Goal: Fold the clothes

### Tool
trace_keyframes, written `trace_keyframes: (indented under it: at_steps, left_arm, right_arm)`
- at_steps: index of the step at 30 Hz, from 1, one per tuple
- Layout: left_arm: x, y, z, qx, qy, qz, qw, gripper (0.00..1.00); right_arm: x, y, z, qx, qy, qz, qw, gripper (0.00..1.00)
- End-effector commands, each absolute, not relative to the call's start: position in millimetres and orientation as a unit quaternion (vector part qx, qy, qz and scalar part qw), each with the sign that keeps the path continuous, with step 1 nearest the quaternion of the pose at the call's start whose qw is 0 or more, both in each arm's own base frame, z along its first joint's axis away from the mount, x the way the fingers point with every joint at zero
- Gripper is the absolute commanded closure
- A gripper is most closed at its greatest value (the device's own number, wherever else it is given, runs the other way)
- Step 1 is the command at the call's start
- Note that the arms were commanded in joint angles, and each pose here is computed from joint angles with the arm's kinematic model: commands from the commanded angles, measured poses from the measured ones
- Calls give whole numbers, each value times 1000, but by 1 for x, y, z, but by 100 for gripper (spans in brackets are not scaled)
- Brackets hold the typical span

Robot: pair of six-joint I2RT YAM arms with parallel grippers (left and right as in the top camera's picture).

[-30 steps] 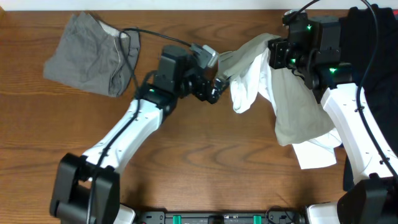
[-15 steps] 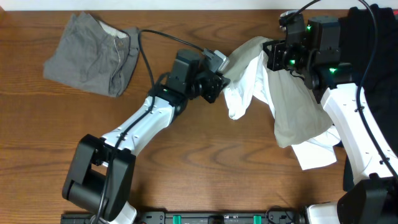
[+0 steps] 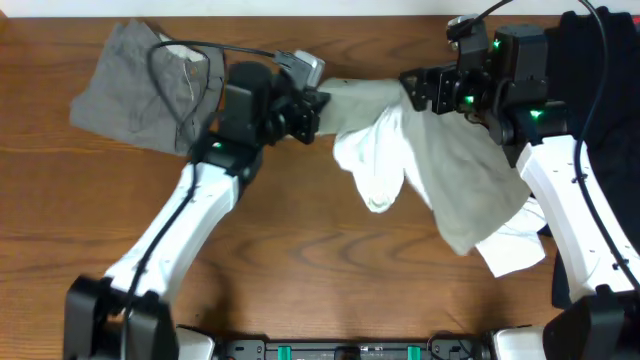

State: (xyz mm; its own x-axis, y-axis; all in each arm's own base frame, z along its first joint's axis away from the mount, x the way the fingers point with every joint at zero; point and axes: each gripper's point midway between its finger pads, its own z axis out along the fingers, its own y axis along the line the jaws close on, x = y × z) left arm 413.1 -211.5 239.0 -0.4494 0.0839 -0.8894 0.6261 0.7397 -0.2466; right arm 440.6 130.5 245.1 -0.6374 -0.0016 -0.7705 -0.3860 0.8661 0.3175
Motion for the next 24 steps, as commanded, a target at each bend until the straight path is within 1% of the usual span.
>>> trace_keyframes:
  at_steps: [1, 5, 9, 14, 18, 21, 24]
  left_arm:
    - [406, -192, 297, 205, 770, -283, 534, 94]
    - [397, -173, 334, 196, 746, -270, 576, 94]
    - [395, -153, 361, 164, 731, -250, 614, 94]
    - [390, -137, 396, 140, 698, -246, 658, 94]
    - [382, -122, 429, 116, 664, -221, 704, 94]
    - [376, -100, 446, 72, 653, -183, 732, 94]
    - [370, -72, 451, 15, 658, -133, 741, 94]
  right_arm:
    - [430, 133, 274, -135, 860, 234, 433, 1]
    - [412, 136, 277, -142, 864, 250, 414, 1]
    - [393, 137, 257, -134, 887, 259, 359, 1]
    - [378, 115, 208, -93, 936, 200, 273, 1]
    - [365, 100, 166, -71, 965, 159, 195, 1]
    - [355, 98, 137, -63, 976, 155, 141, 1]
    - [350, 90, 107, -36, 985, 140, 95, 1]
